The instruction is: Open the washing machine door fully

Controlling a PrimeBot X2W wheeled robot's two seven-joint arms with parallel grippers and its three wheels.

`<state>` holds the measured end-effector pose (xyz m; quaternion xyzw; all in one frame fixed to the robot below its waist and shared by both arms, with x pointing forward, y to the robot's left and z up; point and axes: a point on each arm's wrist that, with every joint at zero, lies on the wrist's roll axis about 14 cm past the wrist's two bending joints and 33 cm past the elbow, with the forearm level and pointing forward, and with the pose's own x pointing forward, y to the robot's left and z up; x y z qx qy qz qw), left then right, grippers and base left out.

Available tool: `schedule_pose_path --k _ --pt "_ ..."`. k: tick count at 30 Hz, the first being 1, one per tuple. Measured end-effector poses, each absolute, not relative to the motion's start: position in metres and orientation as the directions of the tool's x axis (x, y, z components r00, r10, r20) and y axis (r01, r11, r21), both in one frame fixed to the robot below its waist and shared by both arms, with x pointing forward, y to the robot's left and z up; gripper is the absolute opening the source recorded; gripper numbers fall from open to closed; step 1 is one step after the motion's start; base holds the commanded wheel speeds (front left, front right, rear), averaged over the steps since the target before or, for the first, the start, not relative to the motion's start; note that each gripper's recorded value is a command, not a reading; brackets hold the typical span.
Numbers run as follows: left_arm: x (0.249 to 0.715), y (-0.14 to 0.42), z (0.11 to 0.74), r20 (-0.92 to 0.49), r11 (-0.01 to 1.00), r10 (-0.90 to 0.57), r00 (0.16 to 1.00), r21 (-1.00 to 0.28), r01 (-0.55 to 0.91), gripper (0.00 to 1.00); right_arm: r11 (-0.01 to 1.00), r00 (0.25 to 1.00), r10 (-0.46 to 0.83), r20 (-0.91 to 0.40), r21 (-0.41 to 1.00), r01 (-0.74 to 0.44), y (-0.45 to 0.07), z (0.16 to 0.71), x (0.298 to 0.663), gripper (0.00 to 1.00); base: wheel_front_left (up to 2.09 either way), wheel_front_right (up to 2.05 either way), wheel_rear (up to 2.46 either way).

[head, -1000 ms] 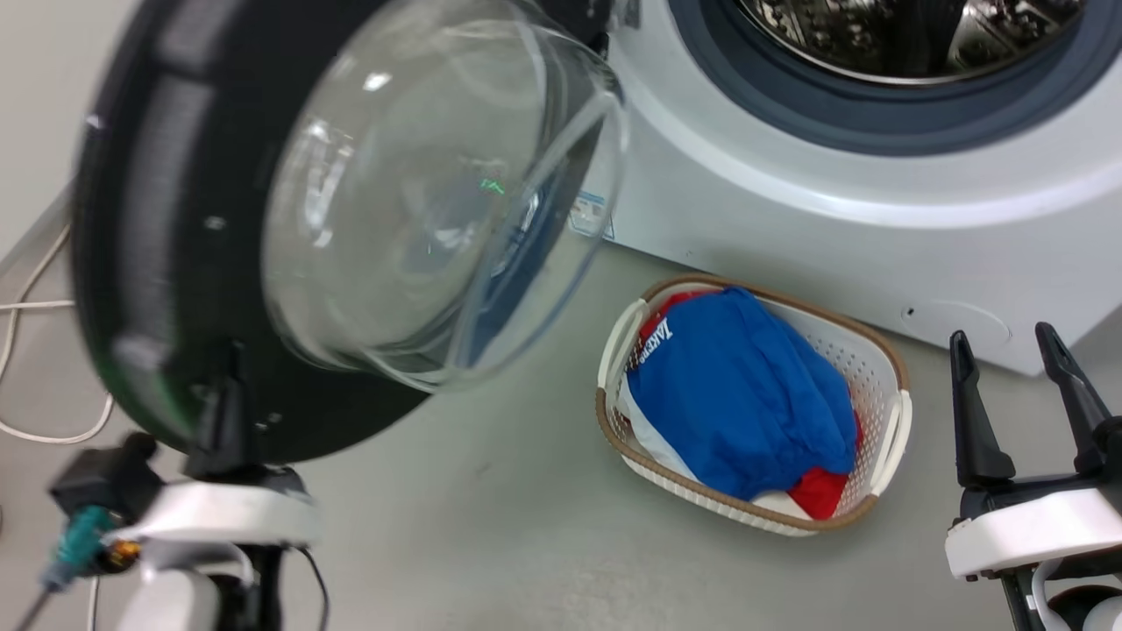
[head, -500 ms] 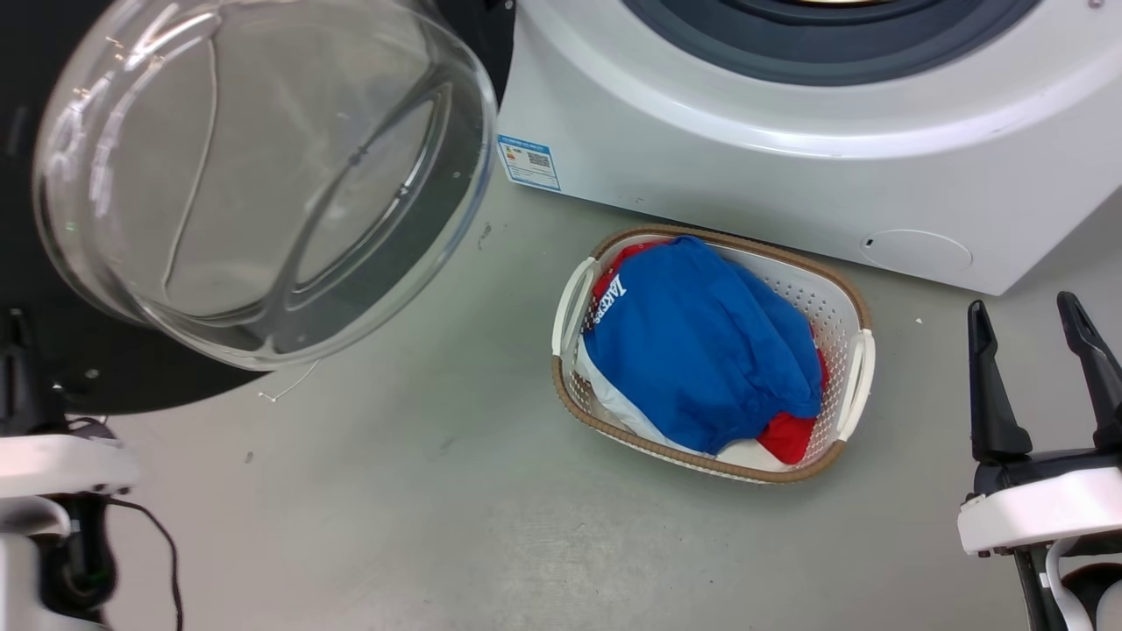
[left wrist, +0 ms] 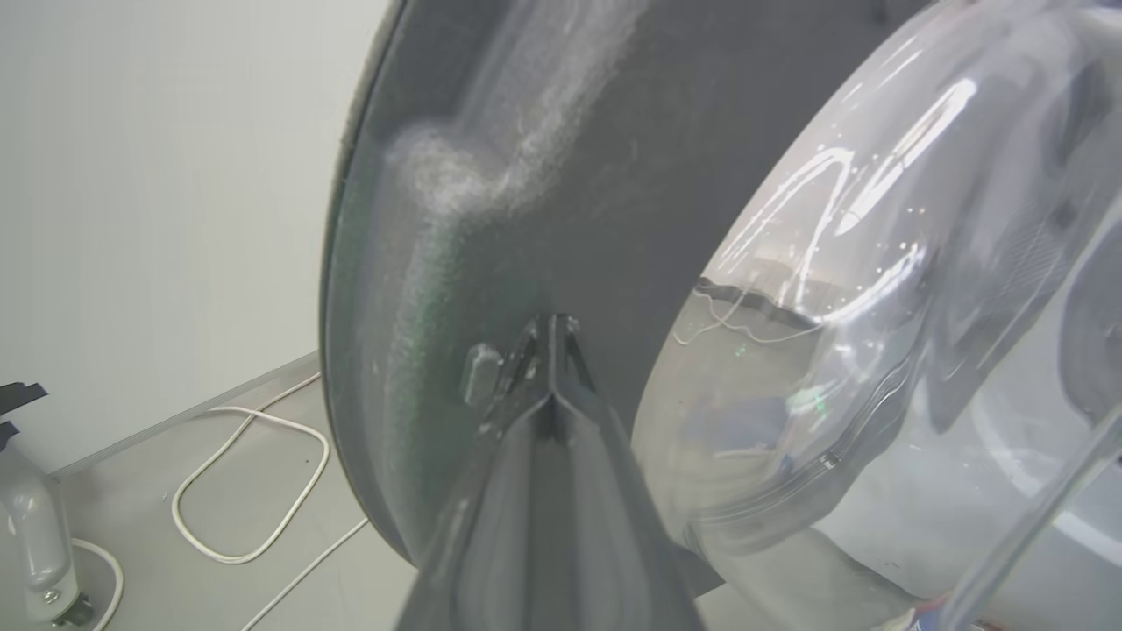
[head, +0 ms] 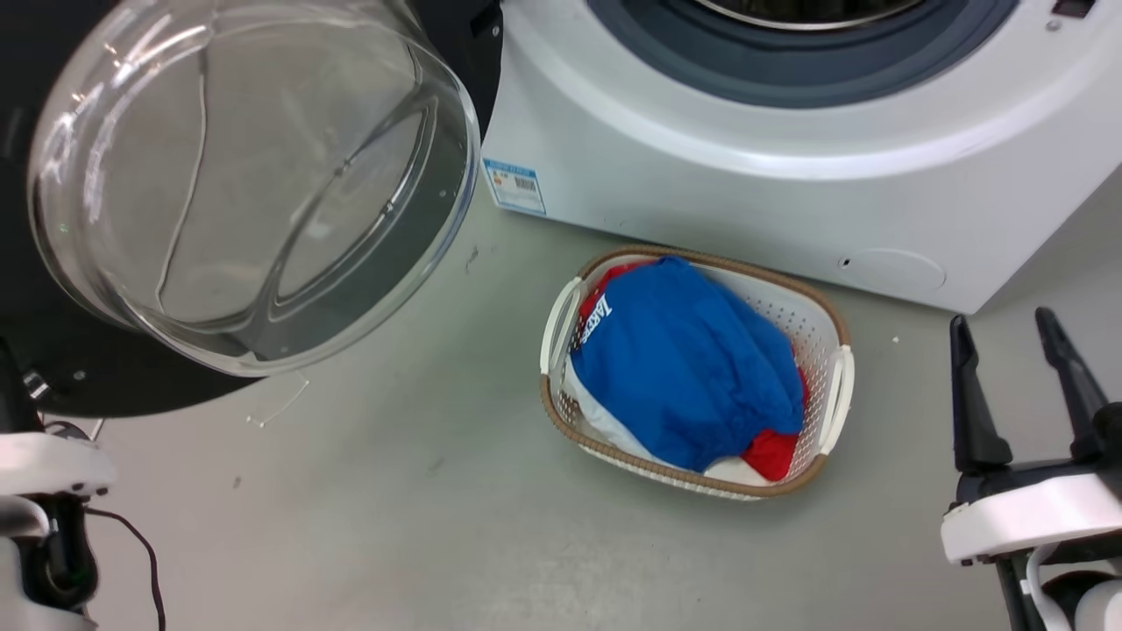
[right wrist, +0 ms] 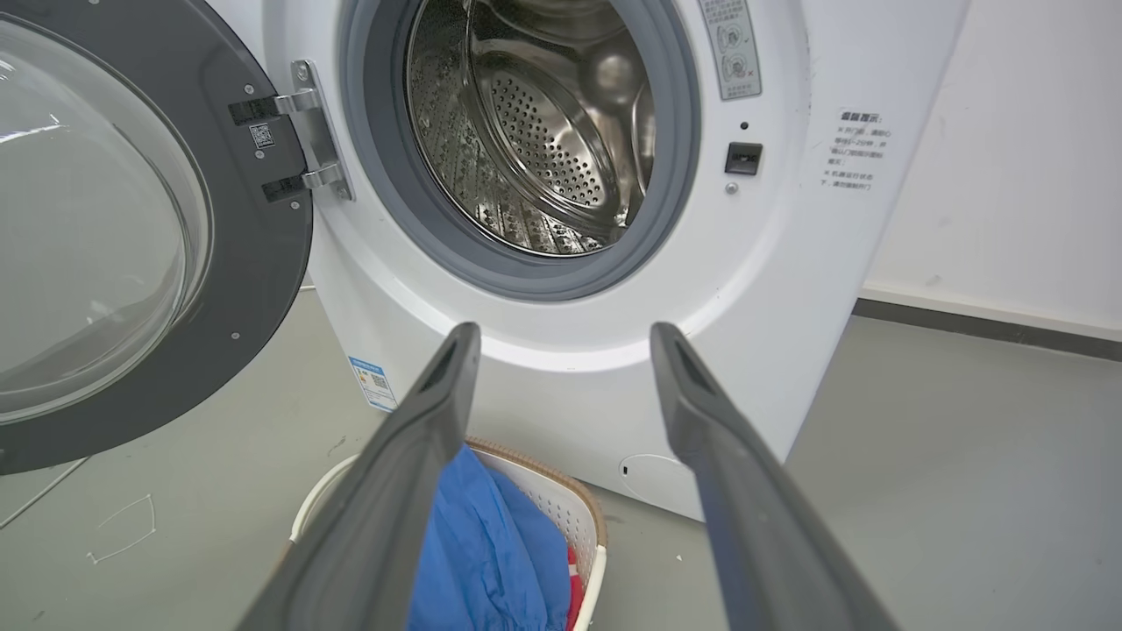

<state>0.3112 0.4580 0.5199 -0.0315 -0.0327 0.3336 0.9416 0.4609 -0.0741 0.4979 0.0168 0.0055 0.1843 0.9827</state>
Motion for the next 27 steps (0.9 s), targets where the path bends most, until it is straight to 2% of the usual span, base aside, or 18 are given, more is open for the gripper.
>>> schedule_pose_path --k 5,12,24,25,27 --pt "0.298 0.445 0.523 0.063 0.791 0.612 0.788 -0.066 -0.609 0.00 0.930 0.931 0.366 -0.003 0.043 -0.365 -0.073 0.503 0.446 1.00 0.00 0.00 0.00" --pt "0.278 0.396 0.512 0.068 0.823 0.563 0.824 -0.136 -0.551 0.00 0.935 0.936 0.350 0.034 0.047 -0.351 -0.080 0.518 0.421 1.00 0.00 0.00 0.00" --pt "0.317 0.271 0.500 0.043 0.961 0.224 0.974 -0.175 -0.213 0.00 0.960 0.962 0.270 0.051 0.063 -0.273 -0.111 0.525 0.389 1.00 0.00 0.00 0.00" --pt "0.322 0.261 0.502 0.048 0.967 0.192 0.980 -0.180 -0.180 0.03 0.963 0.964 0.260 0.052 0.063 -0.263 -0.114 0.526 0.387 1.00 0.00 0.00 0.00" --pt "0.330 0.241 0.502 0.046 0.976 0.128 0.991 -0.186 -0.118 0.49 0.969 0.970 0.238 0.049 0.062 -0.241 -0.122 0.525 0.382 1.00 0.00 0.00 0.00"
